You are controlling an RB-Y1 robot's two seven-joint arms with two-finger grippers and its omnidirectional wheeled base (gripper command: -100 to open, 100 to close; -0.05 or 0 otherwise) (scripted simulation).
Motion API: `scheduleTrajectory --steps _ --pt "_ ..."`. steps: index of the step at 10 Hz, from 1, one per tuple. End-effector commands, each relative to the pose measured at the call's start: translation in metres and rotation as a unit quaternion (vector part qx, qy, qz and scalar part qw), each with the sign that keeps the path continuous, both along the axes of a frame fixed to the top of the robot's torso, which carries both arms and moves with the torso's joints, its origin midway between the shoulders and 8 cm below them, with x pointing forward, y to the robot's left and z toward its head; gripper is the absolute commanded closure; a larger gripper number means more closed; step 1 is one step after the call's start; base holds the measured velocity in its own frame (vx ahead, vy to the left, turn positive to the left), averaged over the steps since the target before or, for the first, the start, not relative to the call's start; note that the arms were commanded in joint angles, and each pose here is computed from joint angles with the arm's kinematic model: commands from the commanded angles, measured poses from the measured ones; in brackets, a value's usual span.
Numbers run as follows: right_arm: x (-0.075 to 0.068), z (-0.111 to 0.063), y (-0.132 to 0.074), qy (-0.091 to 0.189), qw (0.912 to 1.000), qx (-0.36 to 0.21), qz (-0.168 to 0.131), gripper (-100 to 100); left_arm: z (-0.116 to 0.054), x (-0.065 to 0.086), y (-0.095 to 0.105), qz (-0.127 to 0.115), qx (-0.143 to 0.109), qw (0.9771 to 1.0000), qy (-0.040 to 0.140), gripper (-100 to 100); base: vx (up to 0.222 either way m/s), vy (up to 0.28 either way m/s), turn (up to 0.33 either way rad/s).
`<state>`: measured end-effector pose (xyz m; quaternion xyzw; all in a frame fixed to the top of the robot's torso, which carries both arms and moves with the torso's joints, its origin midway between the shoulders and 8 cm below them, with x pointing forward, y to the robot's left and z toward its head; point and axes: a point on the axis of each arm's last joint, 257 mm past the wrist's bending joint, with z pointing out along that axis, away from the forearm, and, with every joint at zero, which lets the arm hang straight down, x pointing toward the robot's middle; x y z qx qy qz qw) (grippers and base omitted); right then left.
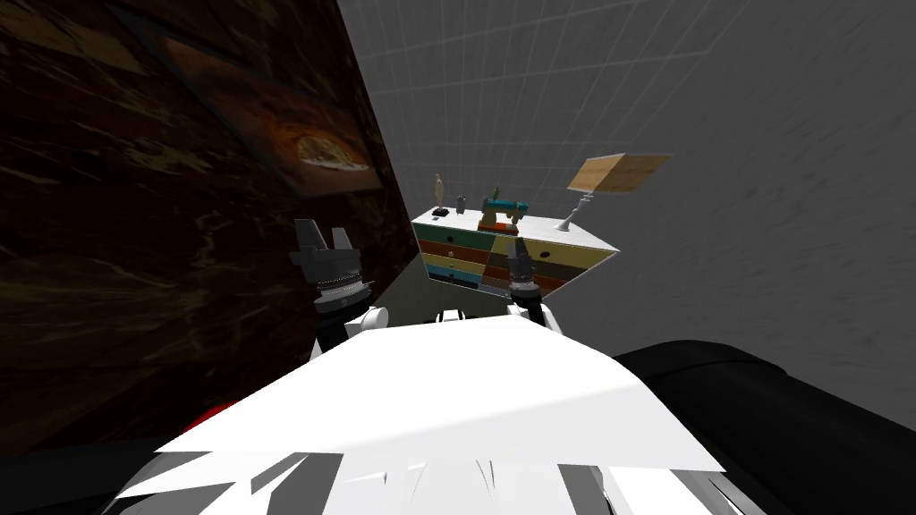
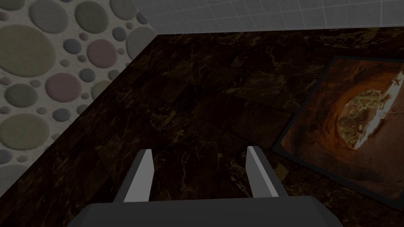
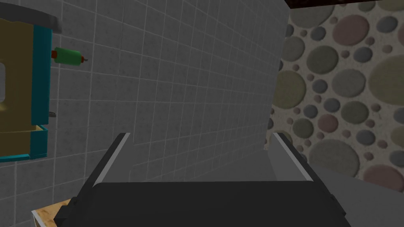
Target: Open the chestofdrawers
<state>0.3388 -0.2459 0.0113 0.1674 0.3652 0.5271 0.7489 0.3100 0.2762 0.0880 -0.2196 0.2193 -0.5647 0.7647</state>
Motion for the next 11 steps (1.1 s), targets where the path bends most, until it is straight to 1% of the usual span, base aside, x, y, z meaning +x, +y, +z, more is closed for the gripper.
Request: scheduleTrajectory --steps 1,2,3,4,5,6,7,8,9,10,11 --pt "0.008 -0.009 0.005 0.001 0.9983 -0.055 -0.019 -100 0.000 0.000 0.000 0.000 0.000 1.0000 0.000 0 0.097 0.078 -0.126" --pt "0.008 -0.009 0.005 0.000 0.9978 -0.061 -0.025 -100 0.000 0.000 0.000 0.000 0.000 1.0000 0.000 0 0.063 0.068 -0.064" --pt "0.015 -0.015 0.008 0.000 0.9953 -0.090 -0.034 -100 0.000 0.000 0.000 0.000 0.000 1.0000 0.000 0 0.075 0.079 -0.126" --pt "0.015 -0.015 0.008 -0.002 0.9944 -0.097 -0.041 -100 0.000 0.000 0.000 0.000 0.000 1.0000 0.000 0 0.066 0.077 -0.086" --pt "0.021 -0.022 0.011 -0.002 0.9910 -0.124 -0.051 -100 0.000 0.000 0.000 0.000 0.000 1.0000 0.000 0 0.085 0.094 -0.157" --pt "0.021 -0.022 0.011 -0.004 0.9892 -0.134 -0.059 -100 0.000 0.000 0.000 0.000 0.000 1.0000 0.000 0 0.079 0.079 -0.079" --pt "0.028 -0.030 0.013 -0.004 0.9851 -0.158 -0.069 -100 0.000 0.000 0.000 0.000 0.000 1.0000 0.000 0 0.099 0.099 -0.164" --pt "0.028 -0.030 0.013 -0.007 0.9827 -0.168 -0.078 -100 0.000 0.000 0.000 0.000 0.000 1.0000 0.000 0 0.078 0.097 -0.084" --pt "0.036 -0.037 0.015 -0.007 0.9780 -0.189 -0.088 -100 0.000 0.000 0.000 0.000 0.000 1.0000 0.000 0 0.069 0.103 -0.157" --pt "0.036 -0.037 0.015 -0.010 0.9749 -0.200 -0.097 -100 0.000 0.000 0.000 0.000 0.000 1.0000 0.000 0 0.066 0.086 -0.075" --pt "0.036 -0.037 0.015 -0.011 0.9741 -0.203 -0.100 -100 0.000 0.000 0.000 0.000 0.000 1.0000 0.000 0 0.031 0.033 0.022"
